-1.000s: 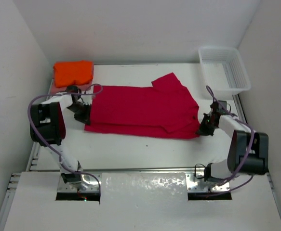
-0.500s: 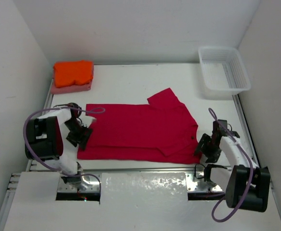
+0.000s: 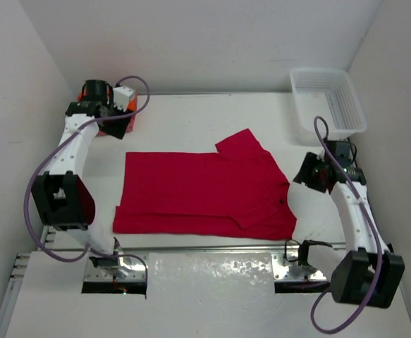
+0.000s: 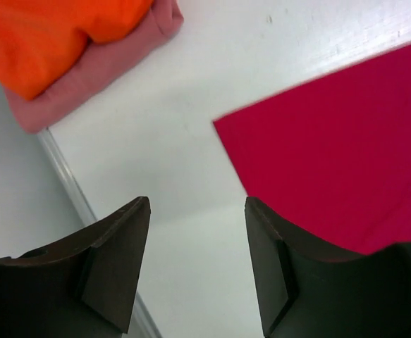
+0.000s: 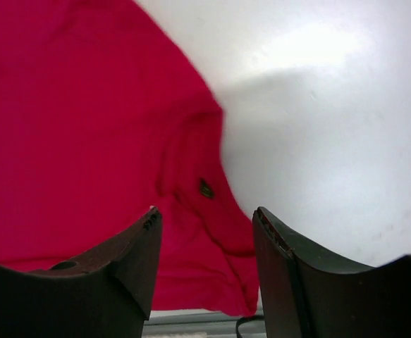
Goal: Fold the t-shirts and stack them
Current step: Fold the flattened tshirt in 1/3 of the way, then grap the side of the flattened tshirt furthest away from the robot with both arms
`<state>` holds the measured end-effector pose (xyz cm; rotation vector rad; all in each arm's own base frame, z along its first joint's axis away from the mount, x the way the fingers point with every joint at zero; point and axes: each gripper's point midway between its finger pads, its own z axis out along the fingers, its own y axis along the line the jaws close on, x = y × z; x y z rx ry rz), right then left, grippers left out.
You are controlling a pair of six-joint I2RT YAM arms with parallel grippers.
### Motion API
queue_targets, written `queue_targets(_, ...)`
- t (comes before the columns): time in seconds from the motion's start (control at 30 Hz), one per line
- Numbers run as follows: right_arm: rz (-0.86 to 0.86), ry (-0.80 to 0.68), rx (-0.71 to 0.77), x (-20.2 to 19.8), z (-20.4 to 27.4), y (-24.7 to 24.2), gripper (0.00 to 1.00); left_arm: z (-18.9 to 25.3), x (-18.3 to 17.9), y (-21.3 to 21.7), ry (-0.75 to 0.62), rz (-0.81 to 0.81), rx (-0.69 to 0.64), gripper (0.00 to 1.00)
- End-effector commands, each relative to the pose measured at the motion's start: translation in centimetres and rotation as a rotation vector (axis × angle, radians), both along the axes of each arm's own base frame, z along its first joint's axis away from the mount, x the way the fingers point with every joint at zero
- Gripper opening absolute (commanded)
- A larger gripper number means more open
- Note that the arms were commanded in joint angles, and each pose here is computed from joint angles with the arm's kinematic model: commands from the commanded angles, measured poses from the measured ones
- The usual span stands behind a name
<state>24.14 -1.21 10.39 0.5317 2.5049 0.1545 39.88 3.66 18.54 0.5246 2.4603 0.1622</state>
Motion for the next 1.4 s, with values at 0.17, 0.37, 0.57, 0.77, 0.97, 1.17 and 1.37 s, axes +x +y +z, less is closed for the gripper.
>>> queue_targets(0.17, 0.364, -0.219, -0.057, 16.2, 7.6, 6.4, 0.57, -4.2, 4.3, -1.2, 0.122, 0.150, -0.269, 0.56)
queue_targets(0.37, 0.322, -0.002, 0.076, 25.6, -1.1, 8.8, 0.58, -8.4, 5.7, 0.0, 0.154, 0.275, -0.325, 0.58)
queue_targets(0.57, 0.320, 0.084, 0.081, 31.9, -8.3, 11.8, 0.63, -11.6, 5.4, -0.1, 0.183, 0.312, -0.377, 0.63)
queue_targets(0.77, 0.379, 0.116, -0.024, 30.3, -12.5, 14.4, 0.62, -14.5, 4.5, 1.4, 0.223, 0.380, -0.392, 0.64)
queue_targets(0.97, 0.443, 0.228, -0.061, 26.5, -15.0, 15.7, 0.60, -17.7, 3.1, 0.3, 0.301, 0.369, -0.429, 0.65)
queue_targets(1.17, 0.419, 0.213, -0.105, 26.4, -14.4, 14.9, 0.42, -19.9, 2.2, -1.0, 0.346, 0.358, -0.484, 0.65)
queue_targets(1.37, 0.412, 0.193, -0.100, 26.8, -13.9, 15.0, 0.13, -20.2, 1.8, -3.0, 0.369, 0.312, -0.527, 0.48)
